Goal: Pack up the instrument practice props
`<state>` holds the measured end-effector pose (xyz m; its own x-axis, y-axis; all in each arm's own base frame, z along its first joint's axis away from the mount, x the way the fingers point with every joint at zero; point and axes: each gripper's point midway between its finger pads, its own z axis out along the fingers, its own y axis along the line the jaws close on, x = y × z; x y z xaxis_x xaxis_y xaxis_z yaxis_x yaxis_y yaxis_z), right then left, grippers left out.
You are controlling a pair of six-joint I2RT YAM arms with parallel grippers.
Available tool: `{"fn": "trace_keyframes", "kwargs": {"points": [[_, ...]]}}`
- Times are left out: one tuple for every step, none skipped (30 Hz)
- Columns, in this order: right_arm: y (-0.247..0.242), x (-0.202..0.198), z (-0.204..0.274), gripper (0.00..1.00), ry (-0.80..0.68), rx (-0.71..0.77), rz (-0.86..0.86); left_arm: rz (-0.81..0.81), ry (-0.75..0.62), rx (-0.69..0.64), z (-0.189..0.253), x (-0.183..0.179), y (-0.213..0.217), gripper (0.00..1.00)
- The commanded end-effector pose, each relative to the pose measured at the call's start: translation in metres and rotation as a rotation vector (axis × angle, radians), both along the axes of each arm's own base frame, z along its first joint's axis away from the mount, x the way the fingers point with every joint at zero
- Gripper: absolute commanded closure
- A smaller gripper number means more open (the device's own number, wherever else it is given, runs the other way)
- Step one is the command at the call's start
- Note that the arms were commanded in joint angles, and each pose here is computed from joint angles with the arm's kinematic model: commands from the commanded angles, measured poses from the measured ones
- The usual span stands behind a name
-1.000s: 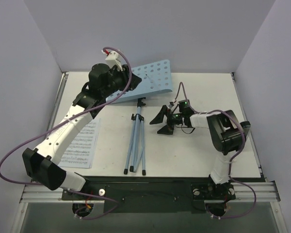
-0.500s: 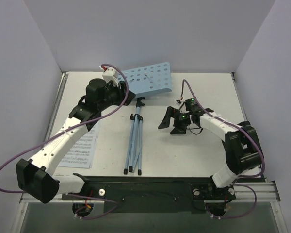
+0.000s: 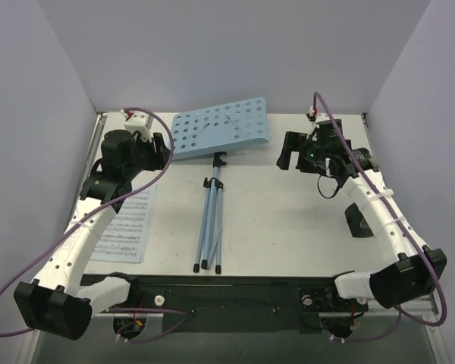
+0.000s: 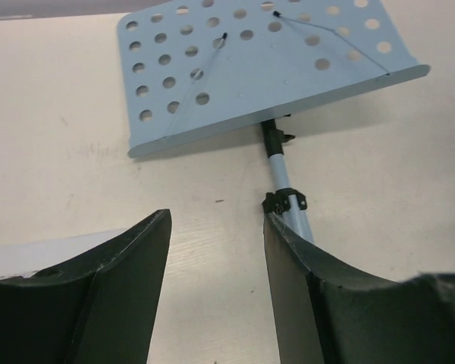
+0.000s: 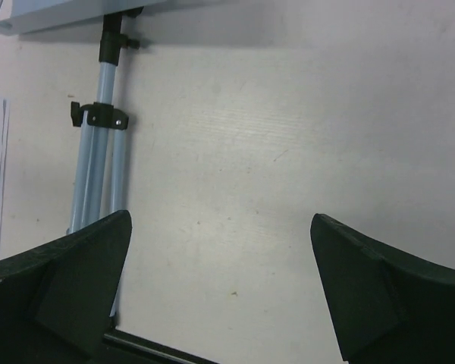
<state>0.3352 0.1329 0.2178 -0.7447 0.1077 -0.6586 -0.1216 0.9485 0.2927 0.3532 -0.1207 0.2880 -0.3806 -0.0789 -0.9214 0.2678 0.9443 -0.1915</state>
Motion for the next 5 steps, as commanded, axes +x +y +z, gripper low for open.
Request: {"fn": "trace_keyframes", "kwargs": {"points": [[-0.036, -0.011, 0.028, 0.0, -0.057, -0.142, -0.082, 0.084, -0.046, 0.113, 0.013, -0.004, 0.035, 0.37], [-0.037, -0.012, 0.032, 0.0, -0.064, -0.15, -0.077, 0.115, -0.058, 0.118, 0.016, -0.006, 0.043, 0.37], [-0.04, -0.013, 0.039, 0.0, -0.072, -0.157, -0.084, 0.132, -0.067, 0.12, 0.017, -0.005, 0.047, 0.36], [-0.041, -0.013, 0.044, 0.0, -0.088, -0.161, -0.083, 0.16, -0.073, 0.124, 0.018, -0.006, 0.054, 0.35], [-0.042, -0.013, 0.047, 0.0, -0.099, -0.169, -0.08, 0.174, -0.078, 0.117, 0.019, -0.006, 0.056, 0.35]]}}
